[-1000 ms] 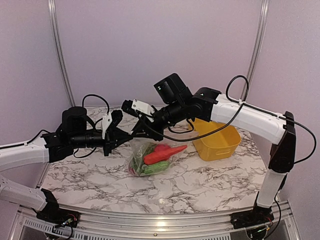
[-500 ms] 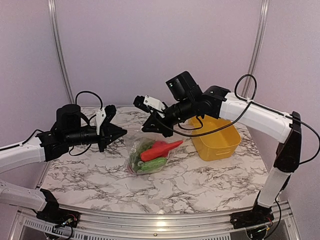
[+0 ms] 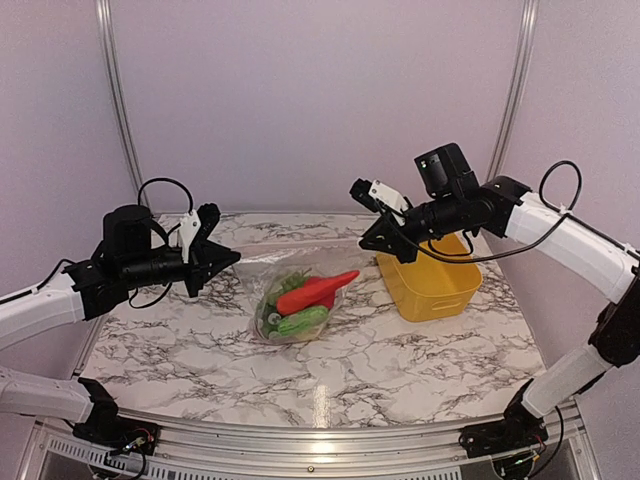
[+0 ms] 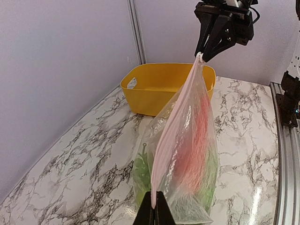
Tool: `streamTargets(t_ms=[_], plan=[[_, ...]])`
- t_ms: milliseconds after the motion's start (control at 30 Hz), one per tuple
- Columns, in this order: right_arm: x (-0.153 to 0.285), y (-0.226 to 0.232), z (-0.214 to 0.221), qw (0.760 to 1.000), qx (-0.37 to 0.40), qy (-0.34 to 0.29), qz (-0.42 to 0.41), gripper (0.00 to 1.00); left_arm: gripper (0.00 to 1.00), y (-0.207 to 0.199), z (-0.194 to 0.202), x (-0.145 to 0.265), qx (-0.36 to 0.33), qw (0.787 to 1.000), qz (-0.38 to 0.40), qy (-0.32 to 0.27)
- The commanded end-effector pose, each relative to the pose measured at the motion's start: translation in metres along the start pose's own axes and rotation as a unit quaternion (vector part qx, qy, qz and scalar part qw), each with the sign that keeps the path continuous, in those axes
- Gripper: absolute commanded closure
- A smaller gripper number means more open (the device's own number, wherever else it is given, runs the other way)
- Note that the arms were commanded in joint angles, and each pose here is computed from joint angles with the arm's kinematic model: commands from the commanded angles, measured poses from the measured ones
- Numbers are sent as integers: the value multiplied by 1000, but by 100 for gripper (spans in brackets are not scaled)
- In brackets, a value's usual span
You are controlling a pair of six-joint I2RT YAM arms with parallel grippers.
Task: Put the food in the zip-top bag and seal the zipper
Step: Adjust the zipper on the zipper food storage bag, then adjust the zipper food storage bag at the center of the board.
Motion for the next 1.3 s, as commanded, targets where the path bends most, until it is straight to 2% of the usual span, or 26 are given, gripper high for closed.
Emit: streamTargets(t_ms=[0, 333, 567, 767, 900, 1000, 1100, 1267], plan=[[17, -17, 27, 997, -13, 54, 56, 100, 100, 18, 1, 1, 10, 999, -44, 15], [25, -21, 42, 993, -11, 83, 87, 100, 100, 23, 0, -2, 7, 998, -54, 11], [17, -27, 33, 995, -18, 63, 75, 99, 100, 29, -4, -10, 7, 998, -64, -3], [-2, -78, -8, 993, -6, 25, 118, 99, 100, 62, -49, -38, -21, 992, -113, -60], [-4, -113, -45, 988, 14, -12, 154, 99, 100, 73, -101, -52, -53, 987, -116, -102], [4, -120, -65, 986, 22, -45, 161, 97, 100, 72, -121, -52, -56, 985, -109, -121], [9, -112, -66, 987, 23, -57, 148, 94, 100, 64, -109, -48, -43, 990, -88, -104], [-3, -78, -30, 994, 8, -38, 104, 93, 100, 48, -44, -40, -5, 998, -52, -34]])
Point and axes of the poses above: each gripper's point midway between its finger pads, its own x axis back along the fingers, its own y axis along the line the jaws close on, z = x × y, the point moved 4 cm from there along x, back along the fingers, and after that the axes turned 14 degrees about x, right-handed, at the moved point
